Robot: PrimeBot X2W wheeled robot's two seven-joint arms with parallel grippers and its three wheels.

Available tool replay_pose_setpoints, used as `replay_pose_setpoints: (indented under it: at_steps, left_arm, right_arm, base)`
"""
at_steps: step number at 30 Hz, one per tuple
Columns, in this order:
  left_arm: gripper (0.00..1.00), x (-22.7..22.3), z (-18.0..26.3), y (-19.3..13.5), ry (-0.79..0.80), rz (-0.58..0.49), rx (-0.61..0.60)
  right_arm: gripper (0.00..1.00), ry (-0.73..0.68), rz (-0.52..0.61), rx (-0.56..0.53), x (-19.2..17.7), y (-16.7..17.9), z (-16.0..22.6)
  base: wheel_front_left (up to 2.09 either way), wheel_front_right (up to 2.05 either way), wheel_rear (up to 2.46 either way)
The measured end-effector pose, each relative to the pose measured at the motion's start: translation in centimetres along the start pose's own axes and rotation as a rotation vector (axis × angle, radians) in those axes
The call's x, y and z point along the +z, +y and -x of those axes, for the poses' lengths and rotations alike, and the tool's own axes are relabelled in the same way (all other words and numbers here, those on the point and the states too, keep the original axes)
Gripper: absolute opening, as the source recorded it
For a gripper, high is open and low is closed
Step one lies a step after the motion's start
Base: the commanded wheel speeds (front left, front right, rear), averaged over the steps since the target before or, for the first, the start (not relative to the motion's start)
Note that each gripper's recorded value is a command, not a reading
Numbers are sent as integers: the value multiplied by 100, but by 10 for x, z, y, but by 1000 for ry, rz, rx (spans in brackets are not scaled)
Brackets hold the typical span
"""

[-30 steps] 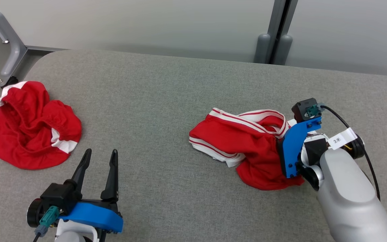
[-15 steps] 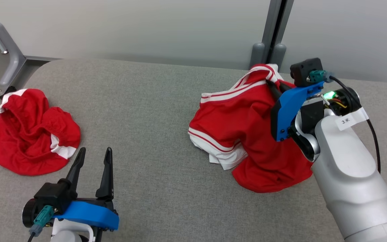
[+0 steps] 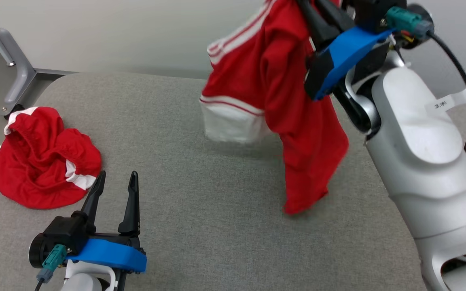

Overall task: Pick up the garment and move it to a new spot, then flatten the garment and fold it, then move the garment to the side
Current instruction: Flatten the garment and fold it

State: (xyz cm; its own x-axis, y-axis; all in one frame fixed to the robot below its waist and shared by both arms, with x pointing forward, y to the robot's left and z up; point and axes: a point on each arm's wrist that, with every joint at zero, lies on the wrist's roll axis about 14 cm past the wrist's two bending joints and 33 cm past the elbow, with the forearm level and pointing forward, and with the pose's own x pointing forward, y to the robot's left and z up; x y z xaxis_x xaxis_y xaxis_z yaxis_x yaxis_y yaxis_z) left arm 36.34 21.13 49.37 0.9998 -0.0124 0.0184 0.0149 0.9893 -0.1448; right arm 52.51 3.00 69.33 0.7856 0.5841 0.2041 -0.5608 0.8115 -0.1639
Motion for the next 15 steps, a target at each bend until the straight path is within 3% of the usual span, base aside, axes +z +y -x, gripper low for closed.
replay_pose_setpoints:
  at_steps: [5, 9, 12, 15]
  left_arm:
    - [100, -1, 2, 7, 5, -5, 20]
    - [100, -1, 3, 10, 4, -9, 31]
    - [100, -1, 3, 11, 2, -8, 34]
    - [100, -1, 2, 10, 1, -8, 31]
  right_arm:
    - [0, -262, -42, 69, 68, 19, -21]
    - [0, -323, -91, 92, 76, 22, -23]
    - [0, -258, -102, 51, 48, 3, -18]
    - [0, -104, -123, -16, -16, -21, 1]
  base:
    - [0, 0, 0]
    - [0, 0, 0]
    - [0, 0, 0]
    - [0, 0, 0]
